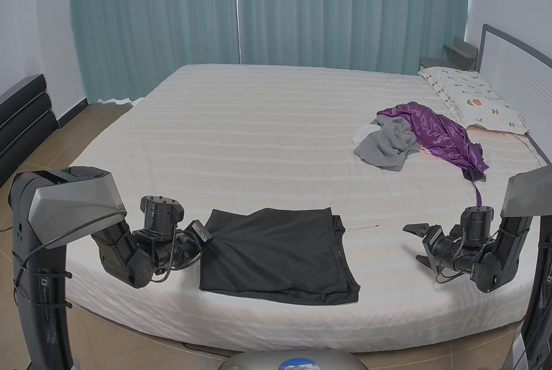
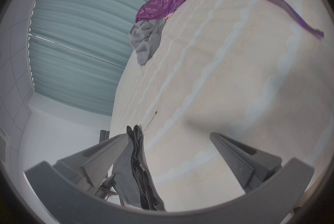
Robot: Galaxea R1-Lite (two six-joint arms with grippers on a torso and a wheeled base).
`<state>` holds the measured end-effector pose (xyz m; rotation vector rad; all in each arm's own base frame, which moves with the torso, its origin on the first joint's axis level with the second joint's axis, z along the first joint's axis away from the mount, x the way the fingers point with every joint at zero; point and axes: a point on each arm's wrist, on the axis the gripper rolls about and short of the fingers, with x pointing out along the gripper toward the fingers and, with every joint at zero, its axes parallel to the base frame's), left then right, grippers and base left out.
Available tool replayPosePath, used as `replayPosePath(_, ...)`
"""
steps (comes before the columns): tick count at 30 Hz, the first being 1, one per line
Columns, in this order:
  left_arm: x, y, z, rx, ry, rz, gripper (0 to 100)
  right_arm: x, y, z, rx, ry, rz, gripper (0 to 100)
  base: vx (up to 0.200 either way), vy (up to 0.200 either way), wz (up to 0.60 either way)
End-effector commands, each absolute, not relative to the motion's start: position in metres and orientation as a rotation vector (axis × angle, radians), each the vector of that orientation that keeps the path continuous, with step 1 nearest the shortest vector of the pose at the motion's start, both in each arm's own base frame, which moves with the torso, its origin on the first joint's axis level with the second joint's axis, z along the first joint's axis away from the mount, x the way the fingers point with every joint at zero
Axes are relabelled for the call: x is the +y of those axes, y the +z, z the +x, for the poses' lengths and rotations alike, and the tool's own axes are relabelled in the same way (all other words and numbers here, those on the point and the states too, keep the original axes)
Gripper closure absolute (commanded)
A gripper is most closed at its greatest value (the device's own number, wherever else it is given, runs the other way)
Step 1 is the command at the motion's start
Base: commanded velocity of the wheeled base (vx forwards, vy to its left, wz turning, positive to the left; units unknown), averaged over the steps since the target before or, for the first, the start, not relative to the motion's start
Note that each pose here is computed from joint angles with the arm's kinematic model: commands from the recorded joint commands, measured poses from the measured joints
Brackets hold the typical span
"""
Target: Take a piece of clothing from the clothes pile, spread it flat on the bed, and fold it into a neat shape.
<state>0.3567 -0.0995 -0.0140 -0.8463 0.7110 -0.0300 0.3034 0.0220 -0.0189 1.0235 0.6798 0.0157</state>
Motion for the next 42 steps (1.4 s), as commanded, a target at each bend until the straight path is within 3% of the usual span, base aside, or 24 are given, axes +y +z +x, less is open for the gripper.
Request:
replayPosePath(1, -0.1, -0.012, 0.357, 0.707, -0.028, -0.859, 100, 0.024, -0.019, 0.304, 0.682, 0.022, 1.023, 0, 0.0, 0.2, 0.0)
replayPosePath(22, -0.101, -0.013, 0.362, 0.699, -0.035, -0.87, 100, 0.056, -0.019, 0.3, 0.729, 0.107, 0.991, 0, 0.0, 0.2, 0.0)
replayPosePath(41, -0.102, -0.012, 0.361, 0.699, -0.035, -0.872, 100, 0.063, -0.02, 0.296, 0.752, 0.122, 0.976, 0, 0.0, 0.0, 0.0)
replayPosePath(42, -0.102, -0.012, 0.361, 0.7, -0.034, -0.875, 0, 0.063, -0.02, 0.295, 0.753, 0.121, 0.976, 0, 0.0, 0.0, 0.0)
